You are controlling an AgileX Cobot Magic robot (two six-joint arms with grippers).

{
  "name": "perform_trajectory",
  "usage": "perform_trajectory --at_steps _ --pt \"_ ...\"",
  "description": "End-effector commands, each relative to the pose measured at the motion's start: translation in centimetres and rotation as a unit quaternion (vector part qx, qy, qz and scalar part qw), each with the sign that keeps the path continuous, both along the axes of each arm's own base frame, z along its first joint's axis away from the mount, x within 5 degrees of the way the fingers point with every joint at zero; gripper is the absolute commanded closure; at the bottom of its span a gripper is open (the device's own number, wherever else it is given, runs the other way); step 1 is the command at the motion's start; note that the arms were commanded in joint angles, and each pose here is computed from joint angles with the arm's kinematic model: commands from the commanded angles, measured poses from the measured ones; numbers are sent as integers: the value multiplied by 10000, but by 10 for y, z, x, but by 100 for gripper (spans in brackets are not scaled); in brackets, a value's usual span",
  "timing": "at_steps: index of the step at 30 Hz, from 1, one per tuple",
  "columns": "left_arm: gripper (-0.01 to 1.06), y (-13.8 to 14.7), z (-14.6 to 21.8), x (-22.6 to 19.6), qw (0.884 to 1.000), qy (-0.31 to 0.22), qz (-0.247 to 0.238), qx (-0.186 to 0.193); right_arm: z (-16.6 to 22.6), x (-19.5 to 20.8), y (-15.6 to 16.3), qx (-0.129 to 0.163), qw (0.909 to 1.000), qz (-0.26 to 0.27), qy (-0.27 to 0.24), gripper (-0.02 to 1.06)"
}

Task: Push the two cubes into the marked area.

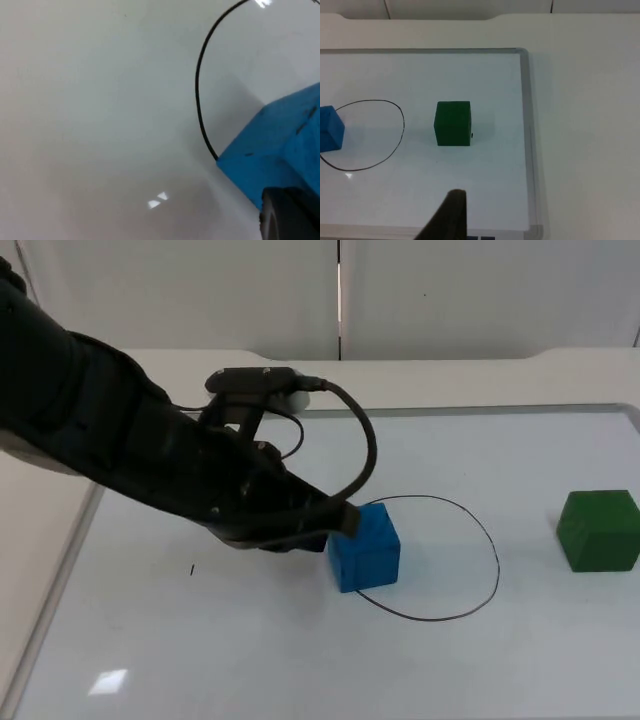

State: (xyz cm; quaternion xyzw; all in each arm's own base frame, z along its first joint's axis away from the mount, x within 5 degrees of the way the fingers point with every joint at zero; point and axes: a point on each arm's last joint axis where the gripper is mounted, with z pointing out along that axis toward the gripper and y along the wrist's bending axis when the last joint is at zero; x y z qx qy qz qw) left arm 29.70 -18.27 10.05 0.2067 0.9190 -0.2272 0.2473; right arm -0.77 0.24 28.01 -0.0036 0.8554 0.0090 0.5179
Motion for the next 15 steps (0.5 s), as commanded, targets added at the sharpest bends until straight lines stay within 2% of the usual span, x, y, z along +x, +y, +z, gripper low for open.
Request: perform_trajectory --at_steps 1,7,15 --pt "105 -3 2 3 10000 -40 23 -38 0 0 0 -13 10000 -31 -29 -1" --pt "105 -8 -9 3 9996 190 -65 -216 0 0 0 -13 10000 -31 -29 -1" --pt "105 -10 -11 2 9994 238 -57 -228 0 0 0 -13 10000 -31 -29 -1"
